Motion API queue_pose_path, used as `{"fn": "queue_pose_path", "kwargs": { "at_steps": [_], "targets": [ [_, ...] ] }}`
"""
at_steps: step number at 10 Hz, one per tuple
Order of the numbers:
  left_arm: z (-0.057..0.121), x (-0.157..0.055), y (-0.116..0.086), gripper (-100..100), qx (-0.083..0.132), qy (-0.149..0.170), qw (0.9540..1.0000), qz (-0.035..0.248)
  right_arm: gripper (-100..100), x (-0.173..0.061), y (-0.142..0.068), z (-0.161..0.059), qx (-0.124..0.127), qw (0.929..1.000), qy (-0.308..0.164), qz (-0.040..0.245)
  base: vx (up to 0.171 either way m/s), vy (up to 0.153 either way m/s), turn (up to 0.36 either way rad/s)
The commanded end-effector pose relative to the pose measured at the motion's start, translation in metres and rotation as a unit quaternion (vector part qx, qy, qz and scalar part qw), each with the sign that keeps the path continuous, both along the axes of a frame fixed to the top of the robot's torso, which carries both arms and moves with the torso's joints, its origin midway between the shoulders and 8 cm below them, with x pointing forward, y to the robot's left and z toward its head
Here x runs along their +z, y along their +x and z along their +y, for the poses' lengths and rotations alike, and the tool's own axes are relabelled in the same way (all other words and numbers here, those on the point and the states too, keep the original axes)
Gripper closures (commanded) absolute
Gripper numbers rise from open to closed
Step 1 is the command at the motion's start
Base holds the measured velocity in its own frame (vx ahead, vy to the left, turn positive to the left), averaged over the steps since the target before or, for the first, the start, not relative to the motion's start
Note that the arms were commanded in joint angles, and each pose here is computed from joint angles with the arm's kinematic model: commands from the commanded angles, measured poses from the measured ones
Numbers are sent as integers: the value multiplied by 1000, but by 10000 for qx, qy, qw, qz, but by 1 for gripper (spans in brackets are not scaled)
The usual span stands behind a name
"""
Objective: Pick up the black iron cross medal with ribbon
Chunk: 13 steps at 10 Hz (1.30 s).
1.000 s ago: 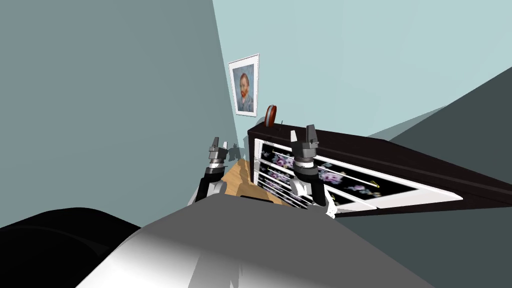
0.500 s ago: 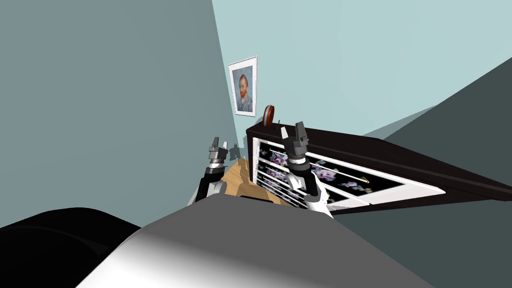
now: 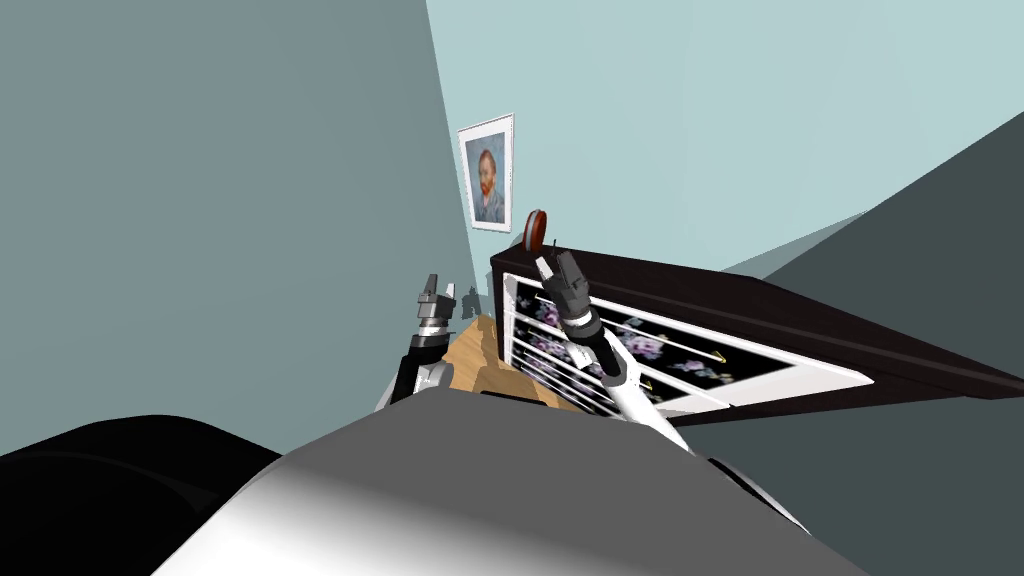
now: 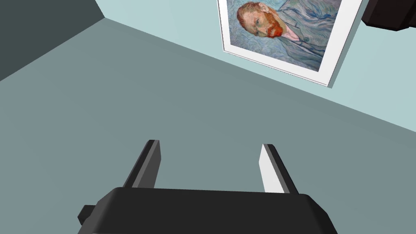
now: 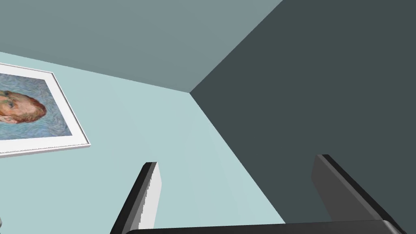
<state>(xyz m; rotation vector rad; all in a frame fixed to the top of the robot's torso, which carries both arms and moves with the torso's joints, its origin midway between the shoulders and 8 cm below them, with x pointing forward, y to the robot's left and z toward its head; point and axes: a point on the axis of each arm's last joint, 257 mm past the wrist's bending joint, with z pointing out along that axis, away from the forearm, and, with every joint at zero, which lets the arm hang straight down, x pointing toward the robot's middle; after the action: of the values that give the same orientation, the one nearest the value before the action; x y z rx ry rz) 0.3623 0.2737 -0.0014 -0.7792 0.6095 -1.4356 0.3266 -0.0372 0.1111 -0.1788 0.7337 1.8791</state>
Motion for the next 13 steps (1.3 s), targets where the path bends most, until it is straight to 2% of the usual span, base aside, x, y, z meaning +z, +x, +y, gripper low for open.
{"fn": "queue_pose_path", "kwargs": {
  "at_steps": [1, 2, 3, 5, 6, 8, 9, 11, 12, 13],
  "targets": [
    [0, 0, 0, 0, 0, 0, 10000, 0, -100, 1, -6, 14, 256, 9994, -187, -126, -37, -65, 35],
    [0, 0, 0, 0, 0, 0, 10000, 0, -100, 9, -9, 17, 301, 9990, -190, -257, -12, -31, 4],
    [0, 0, 0, 0, 0, 0, 10000, 0, -100, -11, -12, 33, 587, 9965, -551, -246, -25, -41, 53],
    [0, 0, 0, 0, 0, 0, 10000, 0, -100, 1, -17, 39, 669, 9950, -582, -460, -21, -33, 22],
    [0, 0, 0, 0, 0, 0, 10000, 0, -100, -20, -19, 53, 932, 9897, -978, -468, -24, -43, 79],
    [0, 0, 0, 0, 0, 0, 10000, 0, -100, -10, -24, 59, 1000, 9876, -1016, -657, -26, -41, 18],
    [0, 0, 0, 0, 0, 0, 10000, 0, -100, -34, -24, 69, 1230, 9799, -1437, -640, -42, -35, 79],
    [0, 0, 0, 0, 0, 0, 10000, 0, -100, -24, -28, 74, 1288, 9768, -1487, -846, -25, -30, 25],
    [0, 0, 0, 0, 0, 0, 10000, 1, -100, -50, -27, 81, 1483, 9664, -1928, -826, -25, -24, 106],
    [0, 0, 0, 0, 0, -1, 10000, 0, -100, -44, -29, 85, 1515, 9637, -1979, -956, -27, -31, 54]
  ]
}}
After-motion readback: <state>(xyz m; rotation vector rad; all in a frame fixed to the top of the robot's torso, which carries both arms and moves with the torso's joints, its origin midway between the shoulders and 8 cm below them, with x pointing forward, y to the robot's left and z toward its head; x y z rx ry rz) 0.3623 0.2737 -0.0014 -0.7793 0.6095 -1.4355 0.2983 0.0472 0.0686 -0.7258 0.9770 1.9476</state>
